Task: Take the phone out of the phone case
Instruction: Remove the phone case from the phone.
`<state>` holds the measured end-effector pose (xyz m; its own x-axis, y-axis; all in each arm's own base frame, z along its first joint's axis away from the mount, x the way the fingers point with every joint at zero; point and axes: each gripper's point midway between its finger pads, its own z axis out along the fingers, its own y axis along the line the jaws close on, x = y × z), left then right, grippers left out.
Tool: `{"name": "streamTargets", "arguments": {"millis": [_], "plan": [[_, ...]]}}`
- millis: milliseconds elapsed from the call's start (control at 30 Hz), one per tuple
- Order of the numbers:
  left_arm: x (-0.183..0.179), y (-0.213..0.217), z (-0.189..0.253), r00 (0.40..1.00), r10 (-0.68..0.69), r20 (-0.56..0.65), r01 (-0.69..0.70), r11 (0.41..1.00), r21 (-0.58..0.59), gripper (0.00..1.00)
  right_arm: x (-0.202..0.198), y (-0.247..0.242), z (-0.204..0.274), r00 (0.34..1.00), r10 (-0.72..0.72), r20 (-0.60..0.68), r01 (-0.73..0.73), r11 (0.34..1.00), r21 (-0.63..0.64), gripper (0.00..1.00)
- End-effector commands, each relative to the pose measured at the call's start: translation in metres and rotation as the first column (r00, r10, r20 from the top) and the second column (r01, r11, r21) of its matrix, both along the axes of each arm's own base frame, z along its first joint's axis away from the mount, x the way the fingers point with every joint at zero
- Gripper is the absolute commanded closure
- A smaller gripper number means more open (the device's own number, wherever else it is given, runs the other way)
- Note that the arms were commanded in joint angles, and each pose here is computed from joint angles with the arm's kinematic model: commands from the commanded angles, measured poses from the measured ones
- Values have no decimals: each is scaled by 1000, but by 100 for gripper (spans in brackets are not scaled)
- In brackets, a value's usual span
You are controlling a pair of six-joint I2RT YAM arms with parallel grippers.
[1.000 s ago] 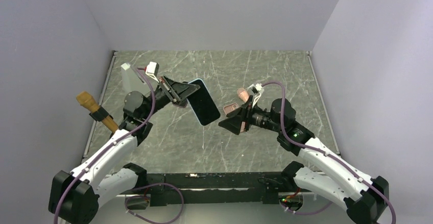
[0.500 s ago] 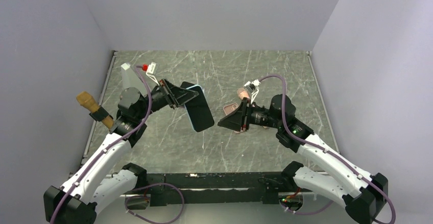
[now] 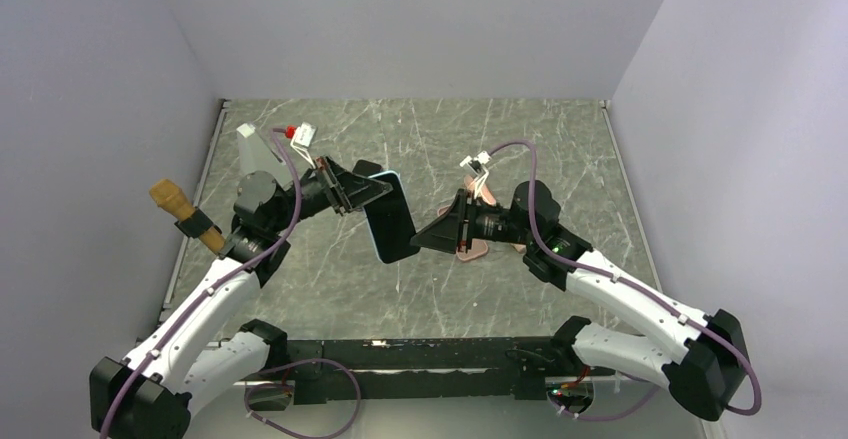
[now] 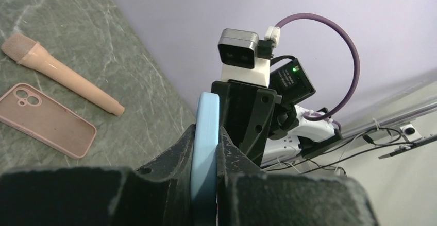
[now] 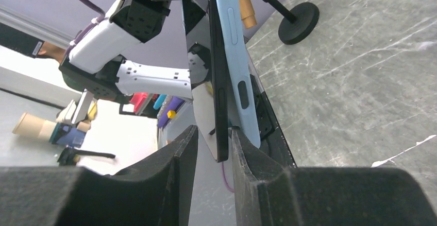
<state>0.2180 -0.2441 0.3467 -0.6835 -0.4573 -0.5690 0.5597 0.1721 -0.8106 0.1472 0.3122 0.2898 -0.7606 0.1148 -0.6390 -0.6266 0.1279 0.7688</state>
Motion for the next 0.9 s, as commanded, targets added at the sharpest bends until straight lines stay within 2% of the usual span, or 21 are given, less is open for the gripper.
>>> {"name": "streamTargets", "arguments": {"millis": [0, 167, 533, 600, 767, 800, 867], "plan": [[-10, 1, 34, 995, -24, 94, 32, 996, -80, 100, -6, 7, 10, 999, 35, 30, -36, 998, 54, 66], [-12, 1, 34, 995, -26, 95, 34, 996, -77, 100, 1, 4, 2, 999, -11, 43, 11, 1000, -11, 63], [-22, -22, 31, 988, -128, 90, 134, 989, -65, 100, -10, 23, 26, 996, 83, 31, -86, 988, 129, 72], [-24, -25, 29, 987, -138, 87, 143, 988, -59, 100, -11, 24, 30, 995, 90, 31, -94, 985, 146, 75], [-25, -25, 28, 986, -134, 102, 137, 990, -22, 100, -16, 22, 37, 993, 113, 26, -116, 977, 181, 100], [-25, -24, 29, 985, -133, 110, 134, 991, -6, 98, -17, 21, 39, 993, 114, 26, -117, 975, 187, 100], [-28, -23, 30, 982, -139, 130, 138, 990, 18, 82, -22, 19, 43, 992, 126, 24, -128, 972, 199, 100]]}}
